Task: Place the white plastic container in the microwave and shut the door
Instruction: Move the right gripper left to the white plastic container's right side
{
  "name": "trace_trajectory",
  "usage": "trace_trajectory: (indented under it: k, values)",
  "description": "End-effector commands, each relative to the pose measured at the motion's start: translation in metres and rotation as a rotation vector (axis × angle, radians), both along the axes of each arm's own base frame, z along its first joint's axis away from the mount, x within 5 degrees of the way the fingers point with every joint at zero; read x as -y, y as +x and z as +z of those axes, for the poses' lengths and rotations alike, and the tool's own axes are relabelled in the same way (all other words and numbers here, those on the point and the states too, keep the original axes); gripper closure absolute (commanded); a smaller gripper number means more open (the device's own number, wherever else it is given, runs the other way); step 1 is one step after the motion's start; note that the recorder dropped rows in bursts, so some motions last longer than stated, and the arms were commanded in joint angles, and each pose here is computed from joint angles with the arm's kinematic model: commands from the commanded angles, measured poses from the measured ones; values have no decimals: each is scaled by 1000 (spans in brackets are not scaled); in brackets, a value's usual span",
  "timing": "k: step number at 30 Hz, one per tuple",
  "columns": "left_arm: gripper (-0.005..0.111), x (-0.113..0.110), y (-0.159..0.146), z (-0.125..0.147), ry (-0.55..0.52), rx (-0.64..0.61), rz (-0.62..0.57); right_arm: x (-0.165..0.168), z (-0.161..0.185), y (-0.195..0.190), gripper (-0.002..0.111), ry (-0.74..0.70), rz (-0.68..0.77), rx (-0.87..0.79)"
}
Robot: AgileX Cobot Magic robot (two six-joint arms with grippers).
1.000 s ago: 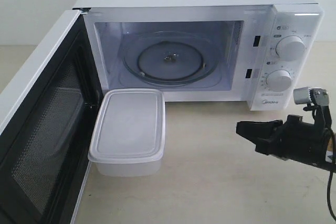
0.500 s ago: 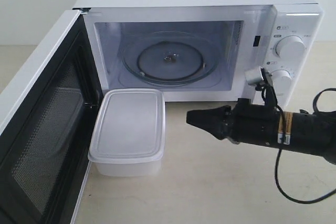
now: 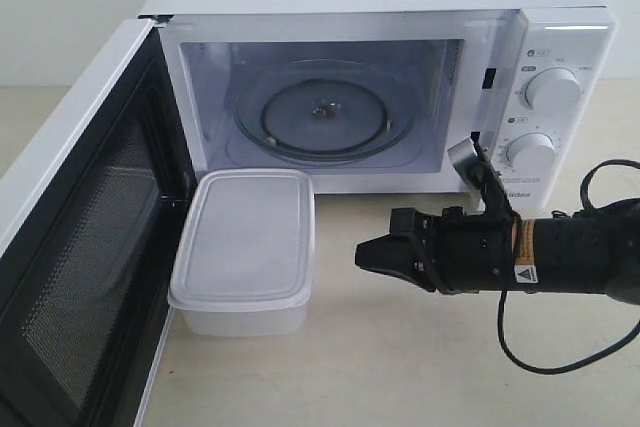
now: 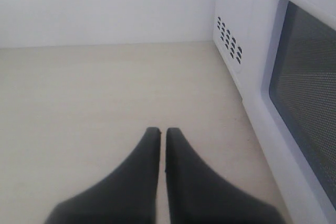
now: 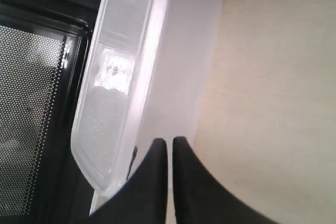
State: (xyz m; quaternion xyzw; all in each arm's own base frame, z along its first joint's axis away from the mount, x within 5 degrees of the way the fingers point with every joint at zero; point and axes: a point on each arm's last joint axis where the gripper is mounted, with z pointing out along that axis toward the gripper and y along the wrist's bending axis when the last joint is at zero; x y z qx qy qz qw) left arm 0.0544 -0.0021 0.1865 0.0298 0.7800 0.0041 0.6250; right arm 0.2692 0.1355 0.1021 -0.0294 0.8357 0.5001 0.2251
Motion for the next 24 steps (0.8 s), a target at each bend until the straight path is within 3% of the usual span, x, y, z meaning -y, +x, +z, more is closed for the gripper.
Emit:
trace_trajectory:
  k: [1,6,13,19,24]
  values:
    - [102,0,0,-1,-3,1,4,-2,1,1,108,15,9,-55]
    - [102,0,0,-1,-3,1,4,-9,10,12,101,18,82,-84]
    - [102,0,0,-1,-3,1,4,-21,17,25,61,-38,97,-184]
    - [102,0,0,-1,-3,1,4,-47,13,16,60,-129,142,-163]
    - [102,0,0,-1,-3,1,4,-51,11,16,60,-149,111,-178]
